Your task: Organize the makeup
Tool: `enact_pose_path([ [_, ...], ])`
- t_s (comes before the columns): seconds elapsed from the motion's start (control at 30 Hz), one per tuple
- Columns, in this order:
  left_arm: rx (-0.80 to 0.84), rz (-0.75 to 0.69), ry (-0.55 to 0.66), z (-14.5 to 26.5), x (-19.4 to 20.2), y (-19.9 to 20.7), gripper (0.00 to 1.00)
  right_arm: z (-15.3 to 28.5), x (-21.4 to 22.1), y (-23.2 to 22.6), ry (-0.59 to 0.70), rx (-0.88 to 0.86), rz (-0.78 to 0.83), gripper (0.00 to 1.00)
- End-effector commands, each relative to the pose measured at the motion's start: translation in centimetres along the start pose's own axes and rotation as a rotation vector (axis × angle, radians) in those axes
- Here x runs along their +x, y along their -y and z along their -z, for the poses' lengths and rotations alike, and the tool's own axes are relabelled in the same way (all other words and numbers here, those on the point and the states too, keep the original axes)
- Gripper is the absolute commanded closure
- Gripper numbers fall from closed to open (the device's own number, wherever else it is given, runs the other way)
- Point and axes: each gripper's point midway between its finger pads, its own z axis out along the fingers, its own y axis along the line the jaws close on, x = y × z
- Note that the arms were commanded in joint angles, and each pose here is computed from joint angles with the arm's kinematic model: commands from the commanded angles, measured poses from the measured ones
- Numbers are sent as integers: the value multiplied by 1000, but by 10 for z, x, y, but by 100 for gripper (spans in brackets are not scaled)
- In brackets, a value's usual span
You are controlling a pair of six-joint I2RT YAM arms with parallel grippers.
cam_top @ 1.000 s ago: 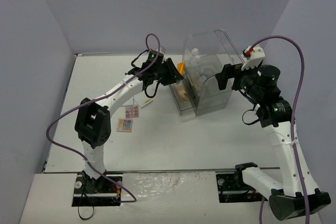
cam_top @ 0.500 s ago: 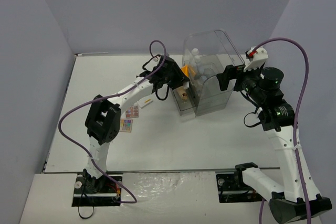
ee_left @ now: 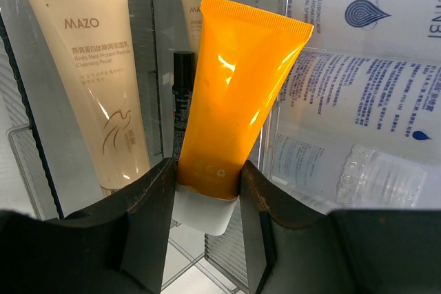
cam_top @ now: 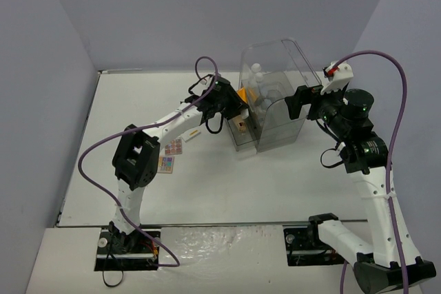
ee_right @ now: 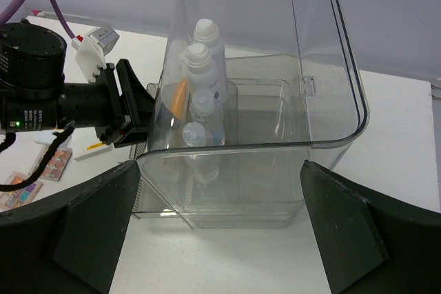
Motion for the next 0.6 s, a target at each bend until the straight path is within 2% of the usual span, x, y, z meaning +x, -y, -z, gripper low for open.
enact_pose_path([
  [0.0,158,5,18,23,-1,53,66,2,-20,-5,78,-14,10,0],
  [0.13,159,7,11,22,1,51,59,2,-20,-5,78,-14,12,0],
  [0.33,162,-1,22,27,-1,52,43,2,-19,-6,77,-19,10,0],
  [0.57,176,-50,50,44,-5,60,42,2,-21,-7,80,-25,7,0],
])
